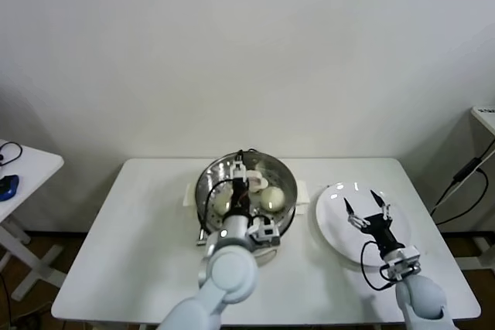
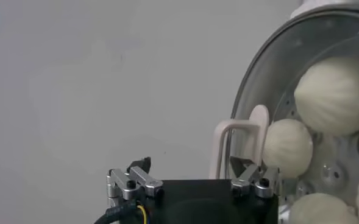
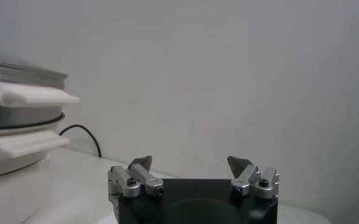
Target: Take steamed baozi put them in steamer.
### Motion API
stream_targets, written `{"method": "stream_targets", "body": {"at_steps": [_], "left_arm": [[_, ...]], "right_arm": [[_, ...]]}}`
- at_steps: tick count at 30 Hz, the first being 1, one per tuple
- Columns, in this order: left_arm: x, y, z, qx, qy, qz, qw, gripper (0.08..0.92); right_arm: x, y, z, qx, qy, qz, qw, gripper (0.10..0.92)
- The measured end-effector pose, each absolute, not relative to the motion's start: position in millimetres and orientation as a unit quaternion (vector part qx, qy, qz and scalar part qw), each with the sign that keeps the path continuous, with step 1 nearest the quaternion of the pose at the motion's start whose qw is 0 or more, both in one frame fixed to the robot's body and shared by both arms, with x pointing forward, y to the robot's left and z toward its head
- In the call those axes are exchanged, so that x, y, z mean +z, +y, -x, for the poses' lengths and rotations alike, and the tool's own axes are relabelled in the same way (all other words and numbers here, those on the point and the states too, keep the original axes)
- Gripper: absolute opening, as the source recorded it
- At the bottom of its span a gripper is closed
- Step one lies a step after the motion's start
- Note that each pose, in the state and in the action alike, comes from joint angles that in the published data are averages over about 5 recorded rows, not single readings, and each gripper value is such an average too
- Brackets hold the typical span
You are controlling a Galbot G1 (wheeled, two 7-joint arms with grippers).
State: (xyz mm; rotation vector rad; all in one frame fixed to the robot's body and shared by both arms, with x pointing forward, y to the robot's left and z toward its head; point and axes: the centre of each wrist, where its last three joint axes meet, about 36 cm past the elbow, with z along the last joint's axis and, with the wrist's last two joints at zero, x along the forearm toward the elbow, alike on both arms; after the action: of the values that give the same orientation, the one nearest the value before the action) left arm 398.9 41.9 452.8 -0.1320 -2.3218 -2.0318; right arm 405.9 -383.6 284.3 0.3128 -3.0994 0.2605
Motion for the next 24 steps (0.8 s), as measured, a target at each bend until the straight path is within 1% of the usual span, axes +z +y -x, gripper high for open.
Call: {"method": "stream_targets", "body": {"at_steps": [6,13,20,24], "left_arm": [[459.2,50.6,-391.6,-0.643,-0.763,0.058,0.025,0.823],[468.1,64.8,-381.1,-0.627,-0.776,0.069,0.022,0.823],[476.5,91.1,-365.8,-0.611,-0.788,0.073,0.021,0.823],[479.4,112.6,-357.3,-0.594,-0.801,0.072,0.013,0.823]], "right_arm": [[284.6,-383.3,-407.6,0.084,-0.991,-0.102,0.011,0.823],[285.6,-383.3,-408.7,0.085,-0.991,-0.104,0.015,0.823],[287.4,-384.0,-407.4,0.086,-0.99,-0.11,0.019,0.823],[288.1,-385.2,-405.3,0.082,-0.99,-0.111,0.018,0.823]]}}
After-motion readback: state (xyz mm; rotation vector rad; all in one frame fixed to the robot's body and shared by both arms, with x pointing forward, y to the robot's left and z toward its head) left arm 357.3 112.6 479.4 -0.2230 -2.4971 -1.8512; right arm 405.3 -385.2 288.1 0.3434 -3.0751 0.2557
